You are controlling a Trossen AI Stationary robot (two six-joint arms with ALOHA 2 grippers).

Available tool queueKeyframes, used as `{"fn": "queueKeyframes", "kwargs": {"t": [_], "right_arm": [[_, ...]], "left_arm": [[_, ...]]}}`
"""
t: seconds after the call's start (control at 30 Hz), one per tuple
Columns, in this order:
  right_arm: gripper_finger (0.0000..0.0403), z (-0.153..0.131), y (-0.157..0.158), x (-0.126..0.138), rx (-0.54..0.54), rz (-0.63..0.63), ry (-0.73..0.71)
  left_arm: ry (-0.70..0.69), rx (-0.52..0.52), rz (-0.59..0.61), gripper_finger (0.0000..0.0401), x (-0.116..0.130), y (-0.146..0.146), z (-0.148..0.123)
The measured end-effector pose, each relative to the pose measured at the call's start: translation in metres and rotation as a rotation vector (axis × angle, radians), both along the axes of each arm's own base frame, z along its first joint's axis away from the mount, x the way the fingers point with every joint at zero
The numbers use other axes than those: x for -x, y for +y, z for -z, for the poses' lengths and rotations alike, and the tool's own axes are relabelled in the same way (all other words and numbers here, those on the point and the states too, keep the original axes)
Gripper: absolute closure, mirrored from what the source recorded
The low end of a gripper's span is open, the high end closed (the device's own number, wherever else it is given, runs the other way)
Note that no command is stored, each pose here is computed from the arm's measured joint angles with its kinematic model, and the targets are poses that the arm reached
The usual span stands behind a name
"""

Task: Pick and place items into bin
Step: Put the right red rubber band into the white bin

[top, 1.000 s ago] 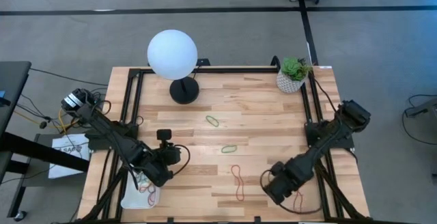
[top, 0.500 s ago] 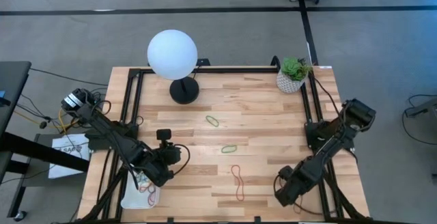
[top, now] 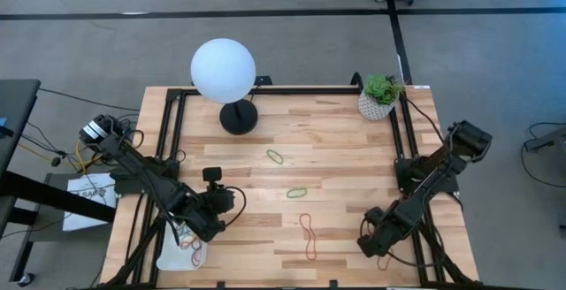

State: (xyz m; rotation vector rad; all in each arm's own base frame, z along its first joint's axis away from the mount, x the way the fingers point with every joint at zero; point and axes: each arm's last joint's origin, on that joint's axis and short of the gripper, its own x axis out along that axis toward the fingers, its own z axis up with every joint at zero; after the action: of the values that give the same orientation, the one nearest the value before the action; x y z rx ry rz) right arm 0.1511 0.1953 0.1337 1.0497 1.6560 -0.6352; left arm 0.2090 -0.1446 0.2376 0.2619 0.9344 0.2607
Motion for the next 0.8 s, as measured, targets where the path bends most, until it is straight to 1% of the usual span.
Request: {"fn": "queueKeyframes", "kwargs": {"t": [0.07,0.2,0.33,0.5,0.7,0.8], "right_arm": [[0.0301,0.001,0.003,0.001,-0.007,-0.007,-0.001],[0.0301,0.002,0.006,0.005,0.002,0.02,0.011],[0.0301,0.001,0.01,0.009,0.041,-0.007,-0.053],[0.0301,-0.007,0.018,0.006,0.041,-0.002,-0.084],[0.0301,-0.021,0.016,0.009,0.143,-0.009,-0.008],[0.0301,-0.022,0.012,0.012,0.191,-0.005,0.028]], "left_arm": [[0.0,0.0,0.0,0.0351,0.0,0.0,0.0],[-0.002,0.001,0.0,0.0351,0.0,0.0,0.0],[-0.002,0.001,0.0,0.0351,0.0,0.0,0.0],[-0.003,0.001,0.0,0.0351,0.0,0.0,0.0],[-0.008,-0.003,-0.002,0.0351,0.0,0.0,0.0],[-0.008,-0.003,-0.002,0.0351,-0.001,0.0,0.0]]}}
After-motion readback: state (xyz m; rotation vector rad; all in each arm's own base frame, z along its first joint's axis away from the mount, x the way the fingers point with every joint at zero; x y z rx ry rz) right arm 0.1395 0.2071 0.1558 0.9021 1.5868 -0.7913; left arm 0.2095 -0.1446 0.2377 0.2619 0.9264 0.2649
